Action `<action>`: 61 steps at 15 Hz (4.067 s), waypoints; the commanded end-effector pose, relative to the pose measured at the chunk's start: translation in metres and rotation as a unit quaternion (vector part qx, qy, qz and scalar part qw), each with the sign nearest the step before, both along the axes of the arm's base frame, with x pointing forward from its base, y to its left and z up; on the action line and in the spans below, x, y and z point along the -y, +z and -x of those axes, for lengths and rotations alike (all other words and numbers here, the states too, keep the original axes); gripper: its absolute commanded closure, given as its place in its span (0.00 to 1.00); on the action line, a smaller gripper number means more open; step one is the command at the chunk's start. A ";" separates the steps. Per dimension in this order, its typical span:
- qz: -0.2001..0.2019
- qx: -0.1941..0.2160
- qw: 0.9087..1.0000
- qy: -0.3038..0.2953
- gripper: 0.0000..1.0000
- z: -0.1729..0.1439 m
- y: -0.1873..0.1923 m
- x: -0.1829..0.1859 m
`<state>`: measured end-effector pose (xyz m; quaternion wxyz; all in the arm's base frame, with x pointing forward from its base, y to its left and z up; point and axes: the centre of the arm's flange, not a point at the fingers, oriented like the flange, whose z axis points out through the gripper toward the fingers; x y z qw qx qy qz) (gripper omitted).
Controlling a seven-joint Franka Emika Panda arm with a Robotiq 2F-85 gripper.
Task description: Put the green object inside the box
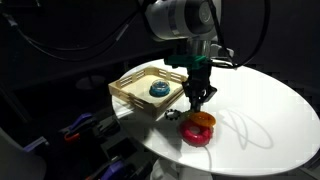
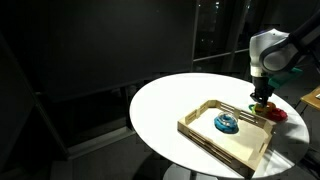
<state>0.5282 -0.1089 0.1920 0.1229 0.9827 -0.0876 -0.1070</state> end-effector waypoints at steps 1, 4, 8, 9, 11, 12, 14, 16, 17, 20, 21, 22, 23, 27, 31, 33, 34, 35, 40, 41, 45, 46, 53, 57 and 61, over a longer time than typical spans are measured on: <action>0.011 0.002 1.000 -0.006 0.93 -0.006 0.008 0.002; 0.009 0.011 1.000 -0.008 0.93 -0.007 0.018 0.002; 0.001 0.025 1.000 -0.010 0.93 -0.009 0.036 0.002; -0.001 0.029 1.000 -0.010 0.93 -0.010 0.040 0.001; -0.008 0.037 0.999 -0.010 0.93 -0.010 0.051 0.000; -0.013 0.041 0.999 -0.011 0.93 -0.010 0.057 -0.002; -0.025 0.051 0.998 -0.012 0.94 -0.011 0.070 -0.006; -0.039 0.059 0.997 -0.014 0.94 -0.011 0.080 -0.011; -0.047 0.062 0.997 -0.014 0.94 -0.012 0.085 -0.013; -0.088 0.058 0.994 -0.006 0.94 -0.012 0.093 -0.023; -0.103 0.056 0.993 -0.002 0.94 -0.011 0.094 -0.026; -0.116 0.054 0.992 0.003 0.94 -0.010 0.095 -0.029; -0.129 0.051 0.990 0.007 0.94 -0.010 0.094 -0.032; -0.172 0.041 0.984 0.015 0.94 -0.008 0.087 -0.042; -0.204 0.031 0.978 0.026 0.94 -0.006 0.078 -0.053; -0.217 0.027 0.975 0.031 0.94 -0.005 0.074 -0.060; -0.221 0.026 0.974 0.033 0.94 -0.006 0.072 -0.063; -0.224 0.025 0.974 0.035 0.94 -0.006 0.070 -0.066; -0.238 0.016 0.970 0.045 0.94 -0.008 0.059 -0.081; -0.242 0.015 0.969 0.047 0.94 -0.008 0.056 -0.084; -0.249 0.014 0.966 0.059 0.94 -0.008 0.048 -0.097; -0.251 0.012 0.966 0.061 0.94 -0.008 0.047 -0.099; -0.253 0.013 0.964 0.078 0.94 -0.015 0.037 -0.110; -0.252 0.020 0.963 0.090 0.94 -0.020 0.032 -0.116; -0.249 0.026 0.963 0.096 0.94 -0.025 0.026 -0.118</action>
